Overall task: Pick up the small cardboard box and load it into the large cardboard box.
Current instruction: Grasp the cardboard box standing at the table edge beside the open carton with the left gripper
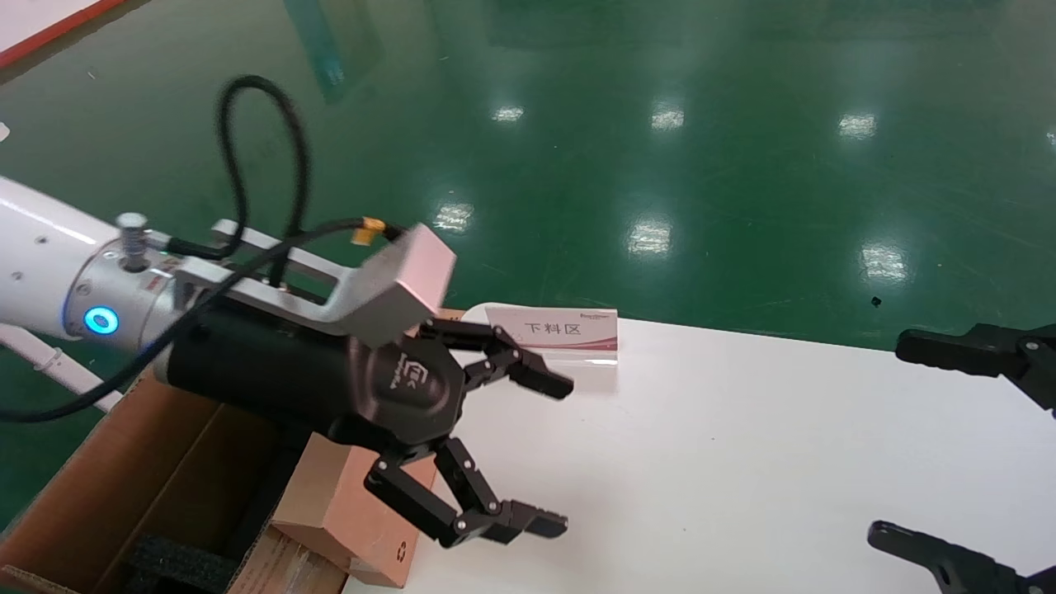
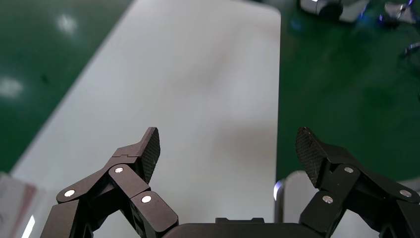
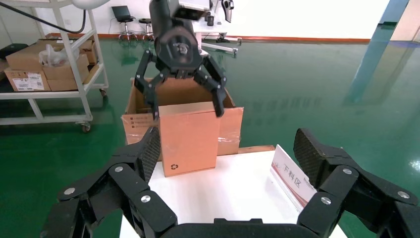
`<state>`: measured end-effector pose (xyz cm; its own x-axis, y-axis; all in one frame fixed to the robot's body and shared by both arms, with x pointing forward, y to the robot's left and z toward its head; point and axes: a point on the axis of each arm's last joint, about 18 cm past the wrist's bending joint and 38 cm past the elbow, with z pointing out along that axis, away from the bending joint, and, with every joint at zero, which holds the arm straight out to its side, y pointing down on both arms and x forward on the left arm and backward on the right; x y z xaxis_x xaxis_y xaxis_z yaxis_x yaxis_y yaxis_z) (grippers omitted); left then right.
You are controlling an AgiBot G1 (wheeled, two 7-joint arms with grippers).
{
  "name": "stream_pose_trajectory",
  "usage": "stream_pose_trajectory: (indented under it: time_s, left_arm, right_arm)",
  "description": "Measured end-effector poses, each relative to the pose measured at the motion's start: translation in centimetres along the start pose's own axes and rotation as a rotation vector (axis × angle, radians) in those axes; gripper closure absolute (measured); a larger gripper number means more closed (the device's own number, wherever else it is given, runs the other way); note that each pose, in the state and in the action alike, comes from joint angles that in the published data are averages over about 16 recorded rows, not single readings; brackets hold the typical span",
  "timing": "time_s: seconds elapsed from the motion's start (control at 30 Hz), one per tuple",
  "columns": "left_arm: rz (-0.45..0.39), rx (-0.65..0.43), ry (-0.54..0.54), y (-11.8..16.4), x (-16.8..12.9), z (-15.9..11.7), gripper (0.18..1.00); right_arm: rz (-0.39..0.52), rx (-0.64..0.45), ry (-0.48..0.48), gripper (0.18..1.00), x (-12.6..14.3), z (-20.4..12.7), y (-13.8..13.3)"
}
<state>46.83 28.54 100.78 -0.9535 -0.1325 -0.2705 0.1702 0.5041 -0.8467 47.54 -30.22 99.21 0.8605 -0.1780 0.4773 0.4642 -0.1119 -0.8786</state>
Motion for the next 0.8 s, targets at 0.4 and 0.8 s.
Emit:
stream_pose_trajectory:
  time_s: [0.4, 0.8]
  left_arm:
    - [-0.204, -0.249, -0.043, 1.4, -0.9, 0.0, 0.185]
    - [-0.362, -0.472, -0.159, 2.8, -1.8, -1.7, 0.185]
  right_arm:
    - [0.000, 0.000, 0.000, 0.178, 0.0, 0.0, 0.0]
    - [0.000, 0.000, 0.000, 0.178, 0.0, 0.0, 0.0]
